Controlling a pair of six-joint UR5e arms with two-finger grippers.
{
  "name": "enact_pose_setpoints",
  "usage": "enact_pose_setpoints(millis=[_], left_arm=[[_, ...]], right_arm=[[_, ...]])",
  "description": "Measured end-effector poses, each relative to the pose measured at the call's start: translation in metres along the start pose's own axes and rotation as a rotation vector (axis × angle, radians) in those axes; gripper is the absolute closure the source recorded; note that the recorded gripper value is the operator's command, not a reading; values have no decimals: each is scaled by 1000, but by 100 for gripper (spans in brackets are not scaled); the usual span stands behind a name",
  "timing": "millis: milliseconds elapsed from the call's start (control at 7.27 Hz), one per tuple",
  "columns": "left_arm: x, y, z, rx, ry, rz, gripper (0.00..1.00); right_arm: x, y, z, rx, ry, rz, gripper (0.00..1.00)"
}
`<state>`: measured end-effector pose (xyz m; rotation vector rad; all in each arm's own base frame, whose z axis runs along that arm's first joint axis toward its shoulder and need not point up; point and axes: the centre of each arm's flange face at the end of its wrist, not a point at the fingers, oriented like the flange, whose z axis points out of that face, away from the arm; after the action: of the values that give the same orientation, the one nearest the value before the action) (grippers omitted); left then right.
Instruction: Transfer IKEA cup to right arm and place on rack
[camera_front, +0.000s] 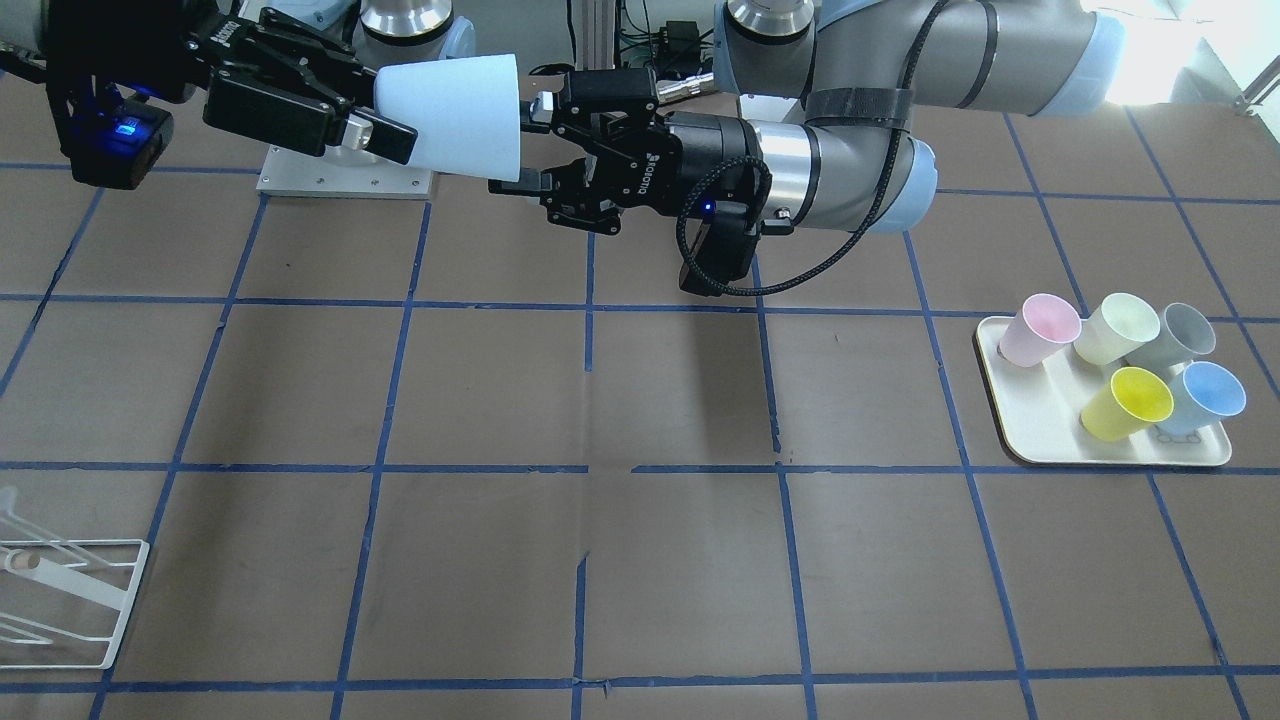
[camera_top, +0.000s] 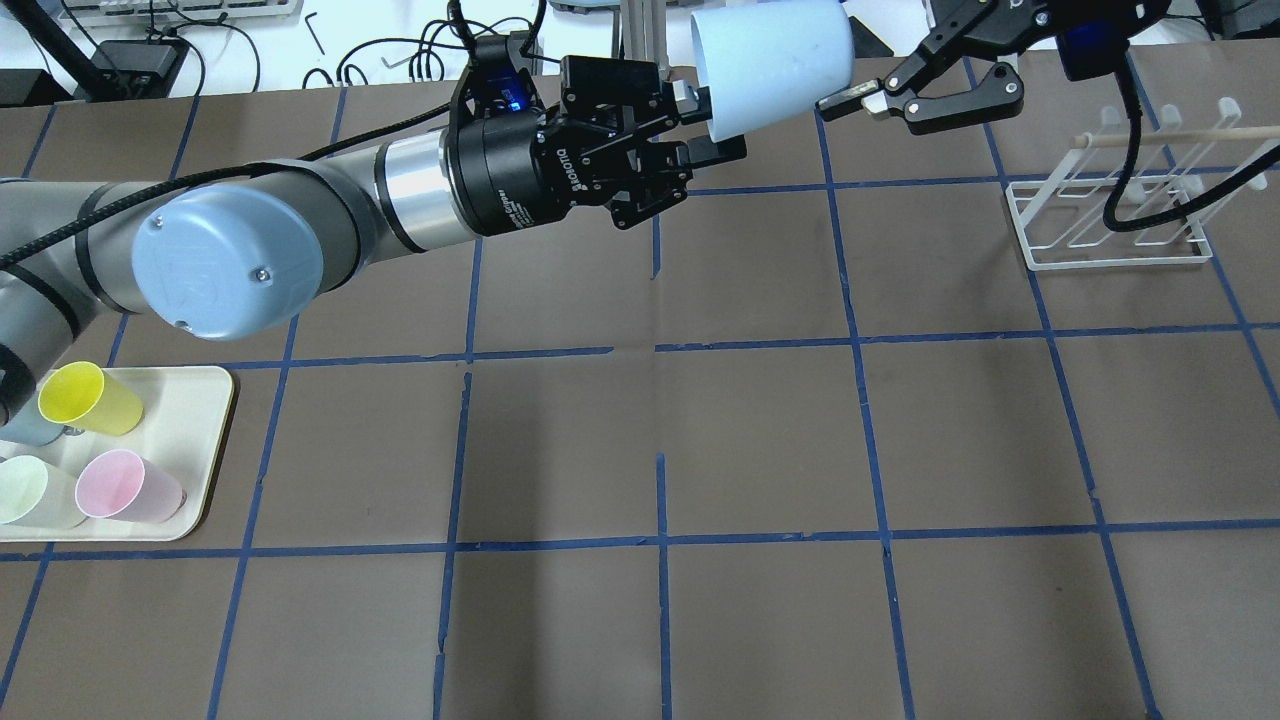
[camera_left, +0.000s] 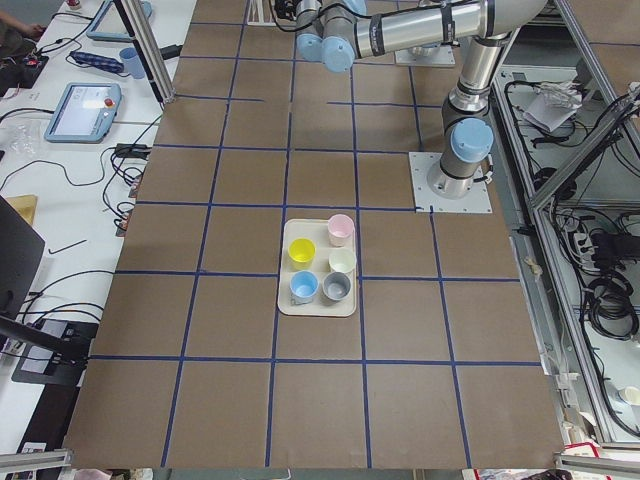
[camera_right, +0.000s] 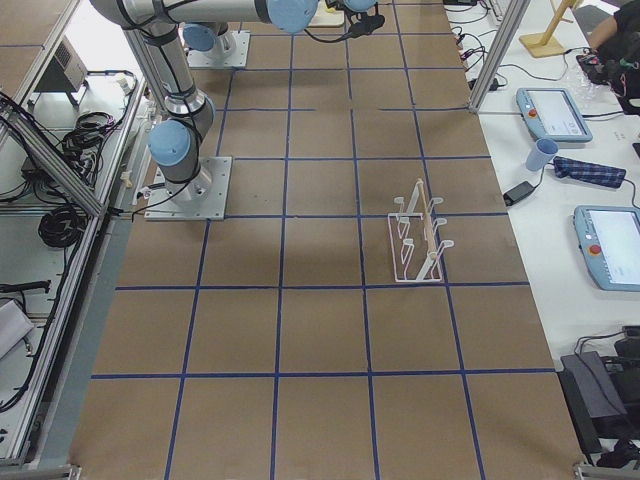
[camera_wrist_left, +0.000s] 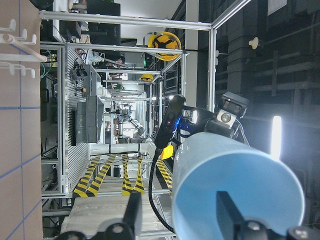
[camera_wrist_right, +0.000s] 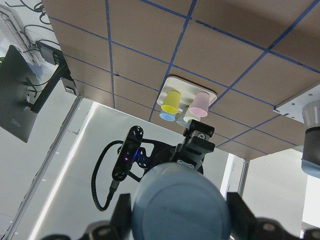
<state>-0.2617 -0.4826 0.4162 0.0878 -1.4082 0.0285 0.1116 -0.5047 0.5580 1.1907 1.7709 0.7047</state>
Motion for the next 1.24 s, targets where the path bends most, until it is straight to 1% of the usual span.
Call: enact_pose_setpoints(millis=[138, 275, 412, 550, 688, 825, 962, 1100, 1238], left_arm=[[5, -5, -12, -5, -35, -24, 27], [12, -13, -34, -2, -92, -46, 27], [21, -22, -60, 15, -146, -63, 27], [34, -28, -82, 19, -214, -58, 27], [49, -39, -98, -7, -355, -31, 24], [60, -56, -112, -18, -550, 10, 20], [64, -73, -125, 2, -749, 53, 19], [60, -86, -138, 17, -936, 78, 16], [55, -94, -149, 15, -1114, 88, 15]], right_arm=[[0, -2, -3, 8, 0, -2, 44], [-1, -7, -10, 32, -4, -10, 45], [-3, -12, -21, 72, -14, -34, 45], [-5, -19, -33, 154, -3, -84, 53], [-5, -26, -42, 265, 36, -139, 58], [-5, -32, -48, 365, 76, -189, 64], [-3, -39, -53, 460, 138, -260, 70], [2, -46, -56, 543, 238, -358, 71], [8, -53, -56, 597, 348, -451, 73]])
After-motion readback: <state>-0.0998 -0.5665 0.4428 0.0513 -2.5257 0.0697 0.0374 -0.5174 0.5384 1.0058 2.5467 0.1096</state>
